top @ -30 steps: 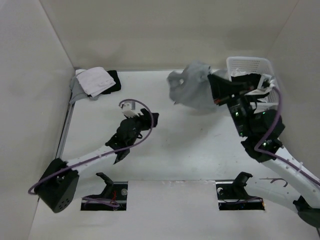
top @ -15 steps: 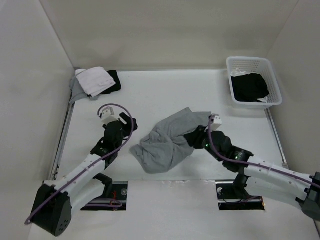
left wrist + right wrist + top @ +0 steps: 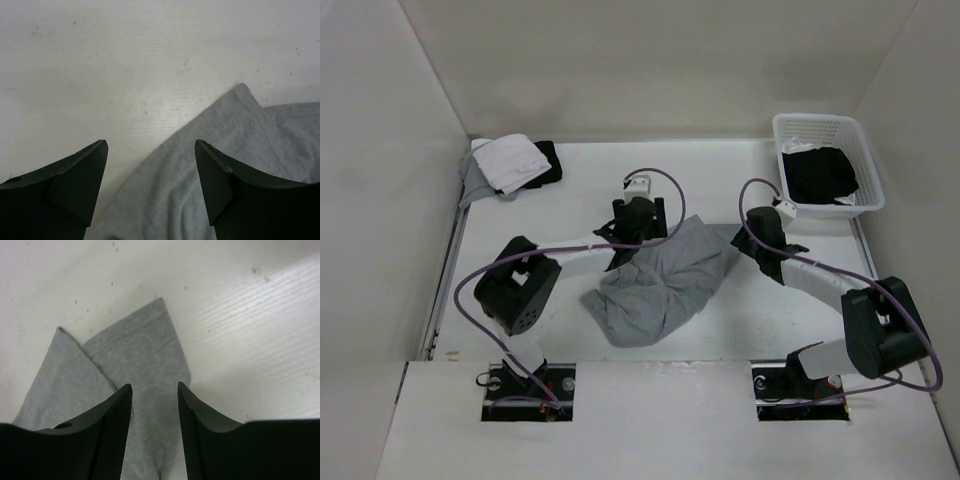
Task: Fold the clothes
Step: Flatten the tank top out
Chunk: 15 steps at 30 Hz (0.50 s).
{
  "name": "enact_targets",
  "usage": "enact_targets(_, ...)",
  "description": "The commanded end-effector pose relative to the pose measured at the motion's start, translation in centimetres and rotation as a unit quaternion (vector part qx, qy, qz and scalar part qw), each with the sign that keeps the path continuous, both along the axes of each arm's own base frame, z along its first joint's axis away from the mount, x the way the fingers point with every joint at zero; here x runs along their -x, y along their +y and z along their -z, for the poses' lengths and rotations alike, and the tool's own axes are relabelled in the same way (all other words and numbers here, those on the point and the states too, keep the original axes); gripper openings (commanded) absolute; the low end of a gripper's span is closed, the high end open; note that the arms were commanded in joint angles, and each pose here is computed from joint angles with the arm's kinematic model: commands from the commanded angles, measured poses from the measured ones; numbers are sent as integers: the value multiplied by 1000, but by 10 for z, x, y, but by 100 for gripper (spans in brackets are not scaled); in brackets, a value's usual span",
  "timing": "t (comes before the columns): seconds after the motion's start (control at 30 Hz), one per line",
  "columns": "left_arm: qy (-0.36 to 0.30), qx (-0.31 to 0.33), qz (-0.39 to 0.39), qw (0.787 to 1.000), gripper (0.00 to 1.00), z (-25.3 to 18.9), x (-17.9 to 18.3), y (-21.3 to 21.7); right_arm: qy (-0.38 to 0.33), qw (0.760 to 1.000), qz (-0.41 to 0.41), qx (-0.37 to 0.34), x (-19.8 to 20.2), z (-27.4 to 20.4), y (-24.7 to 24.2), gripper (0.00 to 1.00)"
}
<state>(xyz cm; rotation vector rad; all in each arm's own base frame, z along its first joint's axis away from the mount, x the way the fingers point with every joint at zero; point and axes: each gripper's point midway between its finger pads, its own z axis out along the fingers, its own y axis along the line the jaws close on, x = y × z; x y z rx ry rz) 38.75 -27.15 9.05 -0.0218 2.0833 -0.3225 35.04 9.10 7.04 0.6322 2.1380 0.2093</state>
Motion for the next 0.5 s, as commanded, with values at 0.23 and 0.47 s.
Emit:
enact_targets(0.23,7,-3,173,985,68,15,-63,-107,-2,1000,11,2,-66,-6,-4,43)
enact_targets(0.47,25,-13,228,973,59,35,-65,-134,33,999,-5,-5,-68,2,-7,42)
